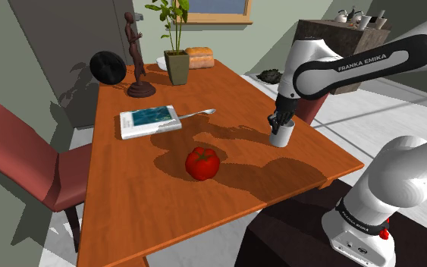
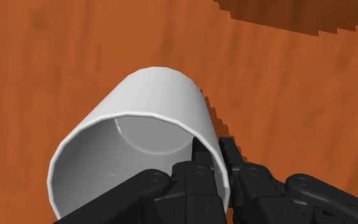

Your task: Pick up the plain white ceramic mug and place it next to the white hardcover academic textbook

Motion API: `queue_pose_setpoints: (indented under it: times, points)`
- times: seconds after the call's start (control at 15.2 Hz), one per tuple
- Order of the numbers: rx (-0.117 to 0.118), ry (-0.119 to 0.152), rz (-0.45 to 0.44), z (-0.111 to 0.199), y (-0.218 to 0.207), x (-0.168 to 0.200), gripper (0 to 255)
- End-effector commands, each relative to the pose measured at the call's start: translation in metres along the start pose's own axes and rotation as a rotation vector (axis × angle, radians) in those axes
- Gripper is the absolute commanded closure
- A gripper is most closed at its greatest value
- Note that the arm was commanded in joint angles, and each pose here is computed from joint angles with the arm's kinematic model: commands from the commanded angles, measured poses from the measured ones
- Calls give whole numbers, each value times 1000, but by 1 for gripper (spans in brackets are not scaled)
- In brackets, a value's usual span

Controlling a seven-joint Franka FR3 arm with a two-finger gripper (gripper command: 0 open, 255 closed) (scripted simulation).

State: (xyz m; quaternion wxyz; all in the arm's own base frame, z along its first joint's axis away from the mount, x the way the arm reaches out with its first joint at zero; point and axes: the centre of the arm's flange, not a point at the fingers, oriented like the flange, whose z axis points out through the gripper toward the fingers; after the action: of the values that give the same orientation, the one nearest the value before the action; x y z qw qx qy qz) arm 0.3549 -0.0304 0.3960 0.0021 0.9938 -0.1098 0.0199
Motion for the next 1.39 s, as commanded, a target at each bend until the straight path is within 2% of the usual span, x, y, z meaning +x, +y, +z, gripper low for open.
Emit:
queue_pose_setpoints:
  times: [0.0, 0.13, 1.32]
  points:
    - [0, -1, 0, 0, 0, 0, 255]
    - [0, -1, 0, 0, 0, 0, 255]
    - [0, -1, 0, -95, 0, 4, 255]
